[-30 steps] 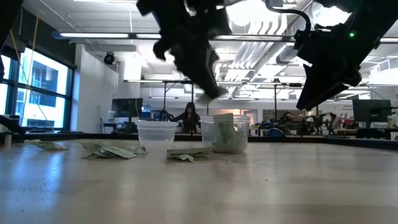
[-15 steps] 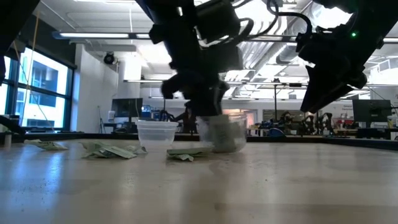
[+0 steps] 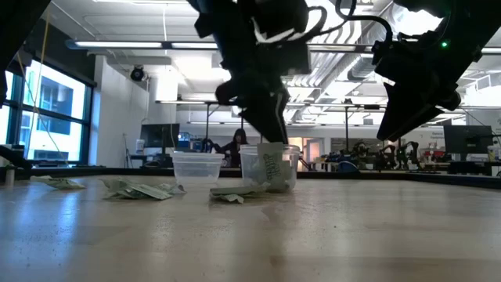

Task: Pick and place items into bin
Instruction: Put the light green stevia packet into the transparent bin

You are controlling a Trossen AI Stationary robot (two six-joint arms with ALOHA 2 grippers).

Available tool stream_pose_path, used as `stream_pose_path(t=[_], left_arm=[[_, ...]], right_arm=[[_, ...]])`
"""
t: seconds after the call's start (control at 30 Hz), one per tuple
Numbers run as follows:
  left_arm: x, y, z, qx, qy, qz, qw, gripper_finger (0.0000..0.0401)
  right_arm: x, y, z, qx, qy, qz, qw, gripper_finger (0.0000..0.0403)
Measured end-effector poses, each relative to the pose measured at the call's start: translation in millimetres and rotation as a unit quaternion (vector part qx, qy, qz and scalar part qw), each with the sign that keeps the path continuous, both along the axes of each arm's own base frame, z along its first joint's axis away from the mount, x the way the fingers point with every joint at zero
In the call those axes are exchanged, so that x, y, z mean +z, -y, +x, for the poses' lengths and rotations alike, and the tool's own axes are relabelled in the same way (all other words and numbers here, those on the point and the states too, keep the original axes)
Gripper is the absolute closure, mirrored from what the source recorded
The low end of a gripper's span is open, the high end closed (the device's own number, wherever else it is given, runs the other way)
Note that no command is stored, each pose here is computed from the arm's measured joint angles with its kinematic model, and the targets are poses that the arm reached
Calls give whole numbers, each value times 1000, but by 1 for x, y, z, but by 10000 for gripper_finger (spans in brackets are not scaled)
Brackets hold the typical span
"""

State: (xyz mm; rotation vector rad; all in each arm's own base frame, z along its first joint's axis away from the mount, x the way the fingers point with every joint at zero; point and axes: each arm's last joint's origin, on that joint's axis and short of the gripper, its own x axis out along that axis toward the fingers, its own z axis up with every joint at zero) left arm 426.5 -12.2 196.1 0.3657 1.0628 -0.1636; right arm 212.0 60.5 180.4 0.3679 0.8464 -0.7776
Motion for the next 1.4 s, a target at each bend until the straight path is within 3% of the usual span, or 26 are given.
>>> stream_pose_path(t=[0.13,0.37,0.5,0.67,0.87,0.97,1.1,1.13,1.27,1.4], left_arm=[[17,1,3,-8,3,-14,1000,284],[20,-1,-13,14,-66,-4,998,237],[39,-4,-26,30,-71,-61,995,231],[46,-3,-49,86,-79,-104,988,238],[37,11,-96,156,-105,-121,975,238],[37,14,-125,230,-100,-154,956,240],[33,6,-164,399,-110,-184,891,240],[33,6,-171,407,-109,-181,889,239],[30,27,-194,305,-120,-127,936,238],[9,37,-212,254,-171,-106,946,238]], right_arm=[[0,0,0,0,0,0,1000,233],[0,0,0,0,0,-2,1000,233],[0,0,0,11,-7,-9,1000,233],[0,0,0,29,-16,-18,999,233],[-1,-1,0,48,-29,-1,998,233],[-1,-1,0,52,-31,5,998,233],[-1,0,1,49,-28,6,998,233],[0,0,2,47,-26,7,999,233],[0,5,5,44,-23,0,999,233],[1,12,9,51,-20,1,999,233]])
